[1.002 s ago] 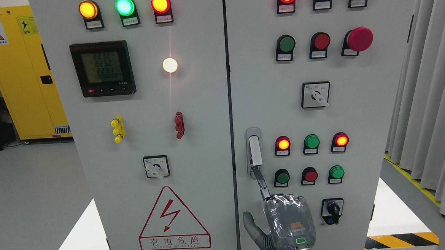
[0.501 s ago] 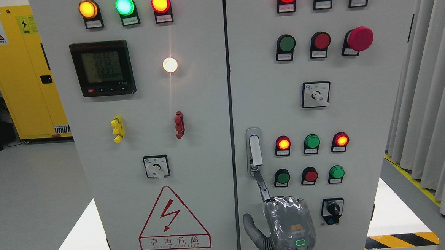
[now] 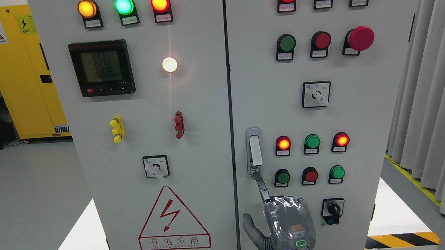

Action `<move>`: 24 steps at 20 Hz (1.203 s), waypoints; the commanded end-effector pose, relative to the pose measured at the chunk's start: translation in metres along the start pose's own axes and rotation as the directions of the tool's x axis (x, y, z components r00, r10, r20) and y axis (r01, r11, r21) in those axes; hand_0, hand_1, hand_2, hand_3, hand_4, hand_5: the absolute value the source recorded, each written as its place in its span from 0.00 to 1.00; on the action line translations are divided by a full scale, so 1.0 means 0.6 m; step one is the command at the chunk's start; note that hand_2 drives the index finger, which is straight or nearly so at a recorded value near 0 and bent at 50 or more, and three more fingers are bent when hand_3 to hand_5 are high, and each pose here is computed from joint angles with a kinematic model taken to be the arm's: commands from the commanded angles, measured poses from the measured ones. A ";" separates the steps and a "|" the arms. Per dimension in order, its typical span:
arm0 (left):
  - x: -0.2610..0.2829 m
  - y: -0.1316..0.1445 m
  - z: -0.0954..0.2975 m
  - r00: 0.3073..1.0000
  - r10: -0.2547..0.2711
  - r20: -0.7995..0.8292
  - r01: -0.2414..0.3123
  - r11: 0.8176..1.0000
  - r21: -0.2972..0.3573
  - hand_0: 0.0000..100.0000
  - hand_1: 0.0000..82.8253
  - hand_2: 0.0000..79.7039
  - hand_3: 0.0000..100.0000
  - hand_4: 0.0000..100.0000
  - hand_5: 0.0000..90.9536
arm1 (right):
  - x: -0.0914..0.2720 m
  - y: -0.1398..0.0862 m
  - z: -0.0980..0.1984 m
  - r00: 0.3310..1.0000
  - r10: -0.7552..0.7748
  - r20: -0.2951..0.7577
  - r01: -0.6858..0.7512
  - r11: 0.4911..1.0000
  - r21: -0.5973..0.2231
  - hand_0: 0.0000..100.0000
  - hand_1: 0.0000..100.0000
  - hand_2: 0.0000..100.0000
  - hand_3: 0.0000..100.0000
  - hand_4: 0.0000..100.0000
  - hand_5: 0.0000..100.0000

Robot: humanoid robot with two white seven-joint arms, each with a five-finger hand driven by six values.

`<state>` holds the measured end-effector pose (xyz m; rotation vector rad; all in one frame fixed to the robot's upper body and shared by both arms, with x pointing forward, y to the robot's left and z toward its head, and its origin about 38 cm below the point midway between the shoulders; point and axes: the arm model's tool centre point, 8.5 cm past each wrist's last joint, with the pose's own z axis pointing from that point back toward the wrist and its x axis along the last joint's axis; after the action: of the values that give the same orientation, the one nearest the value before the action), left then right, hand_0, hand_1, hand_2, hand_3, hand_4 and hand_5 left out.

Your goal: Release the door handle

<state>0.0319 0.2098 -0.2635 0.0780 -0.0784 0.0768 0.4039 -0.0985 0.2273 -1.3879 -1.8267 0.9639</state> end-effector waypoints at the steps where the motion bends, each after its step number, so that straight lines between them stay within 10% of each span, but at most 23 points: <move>1: 0.007 -0.001 0.000 1.000 0.001 0.012 -0.001 1.000 -0.002 0.12 0.67 0.00 0.00 0.00 0.00 | 0.005 -0.024 -0.002 1.000 -0.004 0.015 0.004 0.999 -0.045 0.50 0.40 0.05 1.00 1.00 1.00; 7: 0.007 -0.001 0.000 1.000 0.001 0.012 -0.001 1.000 -0.002 0.12 0.67 0.00 0.00 0.00 0.00 | 0.001 -0.035 -0.003 1.000 -0.008 0.012 0.009 0.998 -0.059 0.53 0.41 0.24 1.00 0.97 1.00; 8: 0.007 -0.001 0.000 1.000 0.001 0.012 -0.001 1.000 -0.002 0.12 0.67 0.00 0.00 0.00 0.00 | 0.000 -0.040 -0.004 1.000 -0.015 0.011 0.015 0.998 -0.066 0.66 0.45 0.31 0.92 0.96 1.00; 14: 0.007 -0.001 0.000 1.000 0.001 0.012 -0.001 1.000 -0.002 0.12 0.67 0.00 0.00 0.00 0.00 | -0.003 -0.062 -0.007 0.999 -0.035 0.014 0.036 0.994 -0.098 0.56 0.51 0.57 0.94 0.94 0.98; 15: 0.007 -0.001 0.000 1.000 0.001 0.012 -0.001 1.000 -0.002 0.12 0.67 0.00 0.00 0.00 0.00 | -0.002 -0.062 -0.008 0.998 -0.058 0.015 0.059 0.994 -0.095 0.70 0.41 0.61 0.99 0.96 0.99; 24: 0.007 -0.001 0.000 1.000 0.001 0.012 -0.001 1.000 -0.002 0.12 0.67 0.00 0.00 0.00 0.00 | -0.002 -0.063 -0.021 0.997 -0.076 0.017 0.077 0.994 -0.077 0.36 0.12 0.88 1.00 1.00 1.00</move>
<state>0.0319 0.2099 -0.2635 0.0780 -0.0784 0.0768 0.3954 -0.1031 0.2572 -1.3568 -1.9205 0.8856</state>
